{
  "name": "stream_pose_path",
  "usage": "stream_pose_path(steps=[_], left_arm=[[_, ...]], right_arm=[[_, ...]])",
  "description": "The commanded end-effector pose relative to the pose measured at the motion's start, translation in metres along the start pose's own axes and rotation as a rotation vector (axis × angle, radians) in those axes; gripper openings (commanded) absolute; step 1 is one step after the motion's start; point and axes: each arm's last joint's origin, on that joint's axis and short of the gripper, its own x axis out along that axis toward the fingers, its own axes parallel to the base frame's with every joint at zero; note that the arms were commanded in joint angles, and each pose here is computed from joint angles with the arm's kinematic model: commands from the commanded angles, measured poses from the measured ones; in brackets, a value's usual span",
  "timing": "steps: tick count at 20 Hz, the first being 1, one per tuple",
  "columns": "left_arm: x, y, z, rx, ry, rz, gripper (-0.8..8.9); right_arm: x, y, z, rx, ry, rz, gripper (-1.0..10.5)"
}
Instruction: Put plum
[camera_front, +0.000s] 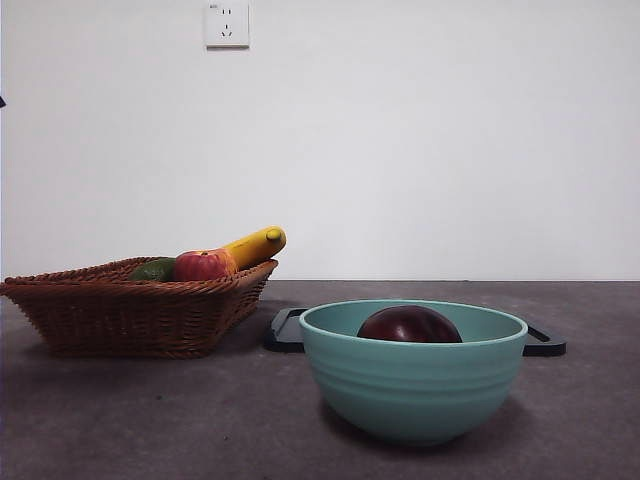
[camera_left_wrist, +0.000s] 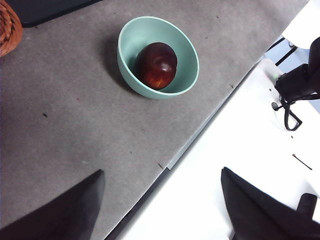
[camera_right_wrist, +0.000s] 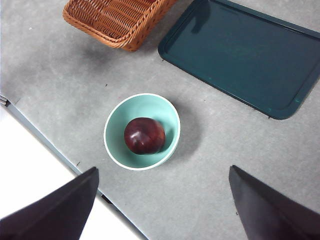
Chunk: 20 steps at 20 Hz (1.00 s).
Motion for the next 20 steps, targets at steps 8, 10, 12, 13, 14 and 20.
stream_pose_path(steps=[8,10,12,13,14,20], left_arm=[[0.000,-0.001,0.003,0.010,-0.013,-0.008,3.73],[0.000,-0.001,0.003,0.011,-0.014,-0.007,3.73],[0.000,-0.001,0.003,0.013,-0.014,-0.007,3.73],[0.000,-0.001,0.003,0.013,-0.014,-0.007,3.73],[0.000,-0.001,0.003,0.013,-0.014,-0.007,3.73],[0.000,-0.001,0.003,0.013,-0.014,-0.007,3.73]], right_arm=[[0.087,-0.019,-0.011,0.217,0.122,0.072,4.2],[0.111,-0.021,-0.016,0.233,0.133,0.083,4.0],[0.135,-0.022,-0.020,0.224,0.157,0.050,3.5],[0.144,-0.021,-0.022,0.221,0.174,0.037,3.5],[0.155,-0.020,-0.023,0.210,0.195,0.025,3.5],[0.203,-0.018,-0.022,0.154,0.221,-0.067,2.1]])
